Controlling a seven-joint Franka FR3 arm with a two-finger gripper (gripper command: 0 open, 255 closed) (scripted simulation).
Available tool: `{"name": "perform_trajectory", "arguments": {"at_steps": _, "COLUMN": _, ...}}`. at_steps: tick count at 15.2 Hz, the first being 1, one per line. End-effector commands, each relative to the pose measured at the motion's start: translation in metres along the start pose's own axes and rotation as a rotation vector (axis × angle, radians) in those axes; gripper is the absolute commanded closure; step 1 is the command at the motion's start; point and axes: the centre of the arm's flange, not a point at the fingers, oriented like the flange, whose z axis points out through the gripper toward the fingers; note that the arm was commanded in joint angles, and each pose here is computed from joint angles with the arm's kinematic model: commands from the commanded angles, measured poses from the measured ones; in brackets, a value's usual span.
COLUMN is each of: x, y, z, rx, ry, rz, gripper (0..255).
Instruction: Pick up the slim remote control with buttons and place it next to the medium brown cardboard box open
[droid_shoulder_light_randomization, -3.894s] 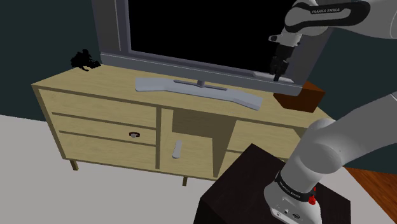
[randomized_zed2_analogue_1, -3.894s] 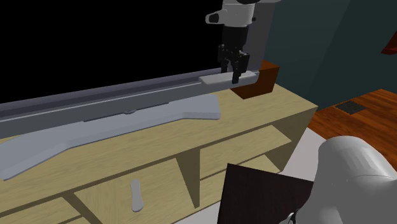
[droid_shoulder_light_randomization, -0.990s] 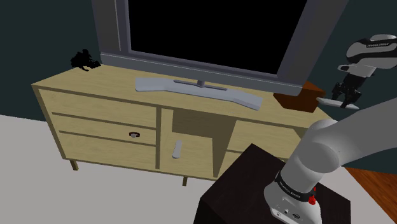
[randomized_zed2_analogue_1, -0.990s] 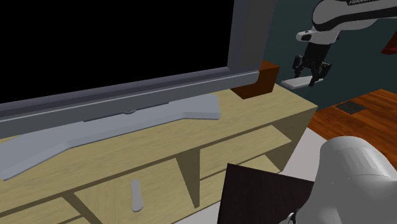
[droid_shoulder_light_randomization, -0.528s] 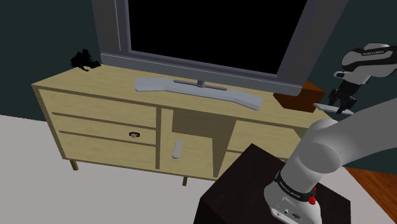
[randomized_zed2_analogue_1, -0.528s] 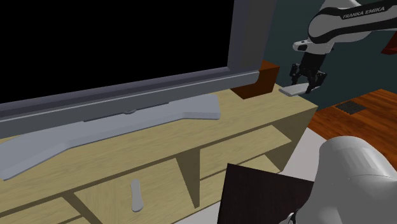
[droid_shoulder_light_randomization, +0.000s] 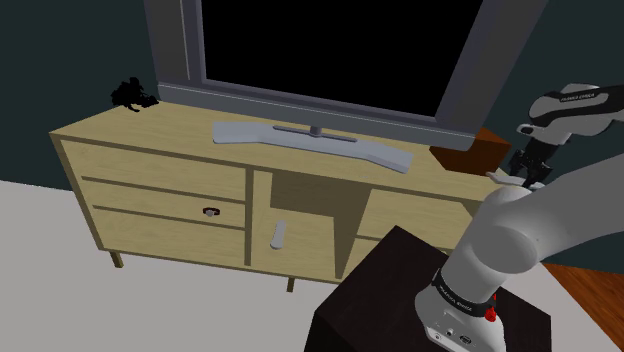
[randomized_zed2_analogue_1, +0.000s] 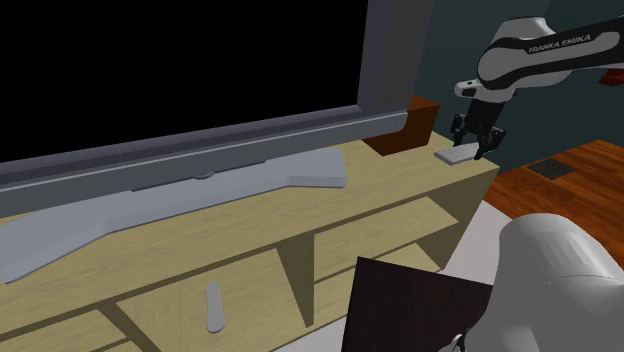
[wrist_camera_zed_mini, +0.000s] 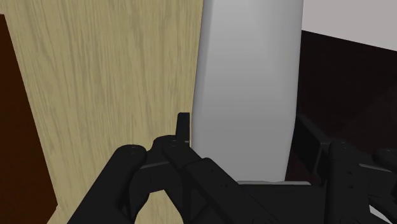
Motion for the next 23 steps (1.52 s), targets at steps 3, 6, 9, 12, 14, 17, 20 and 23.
{"name": "perform_trajectory", "arguments": {"at_steps": 3, "x": 0.000, "y": 0.001, "z": 0.021, "rx": 0.000, "ry": 0.000, "rz": 0.000, "gripper": 255}}
{"name": "perform_trajectory", "arguments": {"at_steps": 6, "x": 0.000, "y": 0.001, "z": 0.037, "rx": 0.000, "ry": 0.000, "rz": 0.000, "gripper": 255}}
{"name": "perform_trajectory", "arguments": {"at_steps": 9, "x": 0.000, "y": 0.001, "z": 0.052, "rx": 0.000, "ry": 0.000, "rz": 0.000, "gripper": 255}}
{"name": "perform_trajectory", "arguments": {"at_steps": 12, "x": -0.001, "y": 0.001, "z": 0.067, "rx": 0.000, "ry": 0.000, "rz": 0.000, "gripper": 255}}
{"name": "perform_trajectory", "arguments": {"at_steps": 14, "x": -0.001, "y": 0.001, "z": 0.067, "rx": 0.000, "ry": 0.000, "rz": 0.000, "gripper": 255}}
{"name": "perform_trajectory", "arguments": {"at_steps": 17, "x": -0.001, "y": 0.001, "z": 0.067, "rx": 0.000, "ry": 0.000, "rz": 0.000, "gripper": 255}}
{"name": "perform_trajectory", "arguments": {"at_steps": 20, "x": -0.001, "y": 0.001, "z": 0.067, "rx": 0.000, "ry": 0.000, "rz": 0.000, "gripper": 0}}
{"name": "perform_trajectory", "arguments": {"at_steps": 23, "x": -0.001, "y": 0.001, "z": 0.067, "rx": 0.000, "ry": 0.000, "rz": 0.000, "gripper": 0}}
